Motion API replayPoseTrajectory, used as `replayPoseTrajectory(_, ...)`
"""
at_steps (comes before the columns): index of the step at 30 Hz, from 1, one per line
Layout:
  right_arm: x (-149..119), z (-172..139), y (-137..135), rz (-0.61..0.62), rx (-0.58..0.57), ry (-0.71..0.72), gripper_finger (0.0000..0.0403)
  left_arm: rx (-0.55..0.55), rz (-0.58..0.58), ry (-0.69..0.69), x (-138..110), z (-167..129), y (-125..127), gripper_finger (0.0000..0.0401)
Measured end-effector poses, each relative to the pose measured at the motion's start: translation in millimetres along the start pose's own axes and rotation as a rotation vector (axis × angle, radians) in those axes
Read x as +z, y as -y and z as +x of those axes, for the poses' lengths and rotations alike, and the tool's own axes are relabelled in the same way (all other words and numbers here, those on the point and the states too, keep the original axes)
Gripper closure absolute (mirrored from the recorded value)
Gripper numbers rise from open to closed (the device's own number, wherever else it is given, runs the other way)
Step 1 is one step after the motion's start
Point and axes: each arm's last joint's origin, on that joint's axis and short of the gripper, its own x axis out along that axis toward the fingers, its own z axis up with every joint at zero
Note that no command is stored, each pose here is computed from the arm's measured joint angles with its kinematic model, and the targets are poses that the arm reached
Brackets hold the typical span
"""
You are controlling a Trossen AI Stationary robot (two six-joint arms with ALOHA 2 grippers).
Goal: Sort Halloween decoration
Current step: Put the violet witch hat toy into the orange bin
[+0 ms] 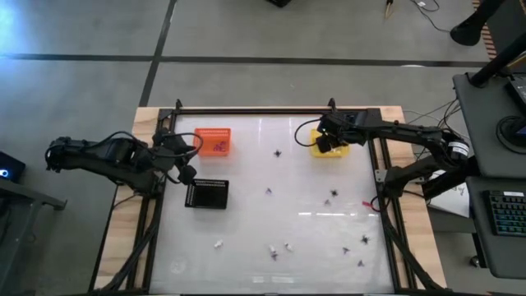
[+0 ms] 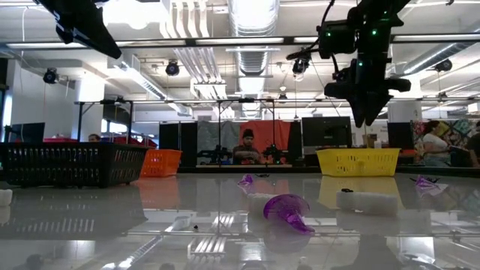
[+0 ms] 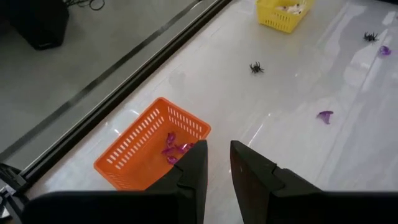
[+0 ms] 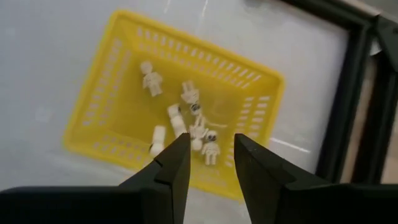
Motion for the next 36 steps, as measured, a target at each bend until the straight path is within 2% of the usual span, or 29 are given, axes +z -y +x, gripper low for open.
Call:
replayPoseTrajectory(5,-1.9,-0.3,-2.2,0.0,0.062,-0.054,0.0293,0.003,0.002,-0.008,-0.8,0.2,-0.2,0.0349)
replayPoseTrajectory(13,-2.5,-15.1,-14.4,0.034,0.127,-0.038,0.0296,0.008,0.023,-0.052,-4.8,0.3,-1.8,0.0349)
replayPoseTrajectory(20,-8.1,-49.7,-44.4,0.007,0.277,0.065,0.0296,-0.151,0.027,-0.151,-6.7,0.4,4.1,0.0338)
replayPoseTrajectory(24,-14.3,-62.1,-57.0,0.098,0.336,0.112,0.0296,-0.134,0.094,-0.147,-6.3,2.7,5.6,0.0326)
replayPoseTrajectory(28,-18.1,-71.0,-69.6,0.149,0.436,0.148,0.0296,-0.084,0.085,-0.139,-5.5,6.1,7.1,0.0324)
replayPoseTrajectory(32,-19.9,-73.7,-84.0,0.149,0.518,0.173,0.0296,-0.11,0.082,-0.168,-6.0,8.2,9.9,0.0324)
replayPoseTrajectory(36,-20.4,-63.0,-105.3,0.128,0.6,0.113,0.0296,-0.115,0.093,-0.179,-6.1,9.8,11.6,0.0324)
